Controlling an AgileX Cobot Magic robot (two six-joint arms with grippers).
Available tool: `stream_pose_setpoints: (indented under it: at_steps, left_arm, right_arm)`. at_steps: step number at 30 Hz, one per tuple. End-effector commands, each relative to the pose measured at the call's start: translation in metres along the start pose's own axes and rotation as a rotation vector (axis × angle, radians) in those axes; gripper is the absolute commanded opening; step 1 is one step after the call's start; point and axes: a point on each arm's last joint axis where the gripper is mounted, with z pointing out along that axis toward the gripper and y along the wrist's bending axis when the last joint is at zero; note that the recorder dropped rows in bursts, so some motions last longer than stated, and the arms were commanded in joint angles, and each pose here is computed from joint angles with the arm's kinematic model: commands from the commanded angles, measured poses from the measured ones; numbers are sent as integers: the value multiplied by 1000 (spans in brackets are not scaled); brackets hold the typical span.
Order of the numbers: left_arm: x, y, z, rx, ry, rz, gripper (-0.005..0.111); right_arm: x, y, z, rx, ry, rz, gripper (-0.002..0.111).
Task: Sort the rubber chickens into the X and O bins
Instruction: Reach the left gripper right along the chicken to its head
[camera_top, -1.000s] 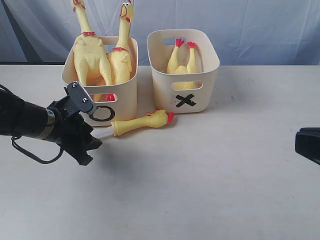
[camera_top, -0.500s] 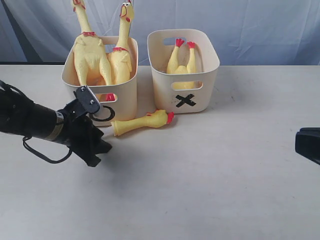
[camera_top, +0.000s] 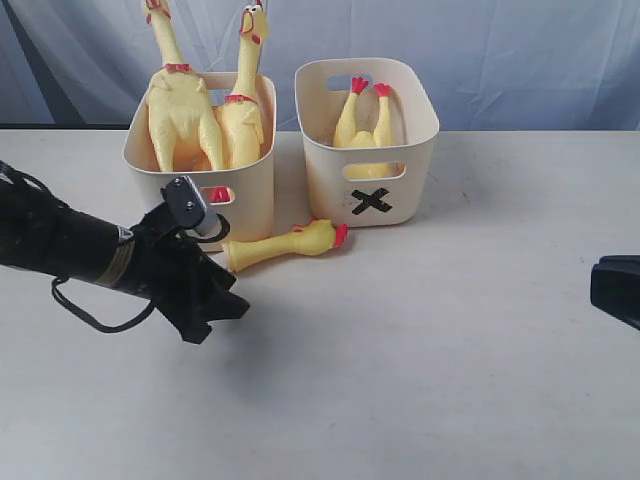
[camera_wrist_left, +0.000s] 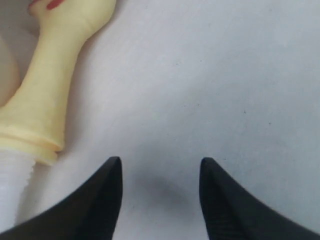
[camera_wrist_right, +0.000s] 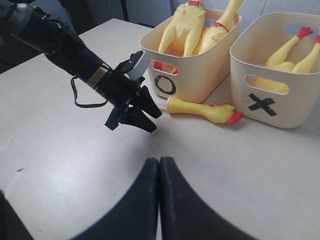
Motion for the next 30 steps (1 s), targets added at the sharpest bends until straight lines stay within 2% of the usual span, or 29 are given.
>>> stream_pose_setpoints:
  at_steps: [1, 4, 12, 18, 21, 25, 30]
  left_arm:
    - [-4, -7, 4, 27, -6, 80, 45]
    - [-8, -14, 13, 0, 33, 203, 44]
    - [-22, -20, 31, -214, 118, 296, 42]
    - [-53, -15, 32, -266, 25, 316, 42]
    - [-70, -8, 29, -294, -15, 365, 42]
    - [-82, -4, 26, -312, -41, 403, 42]
    - [-83, -4, 26, -313, -46, 403, 42]
  right_arm:
    - [0, 0, 0, 4, -10, 4, -1]
    - [0, 0, 0, 4, -10, 4, -1]
    - [0, 0, 0, 4, -10, 4, -1]
    - [0, 0, 0, 5, -14, 5, -1]
    - [0, 0, 0, 5, -14, 5, -1]
    - [0, 0, 0, 5, -14, 5, -1]
    - [0, 0, 0, 5, -14, 5, -1]
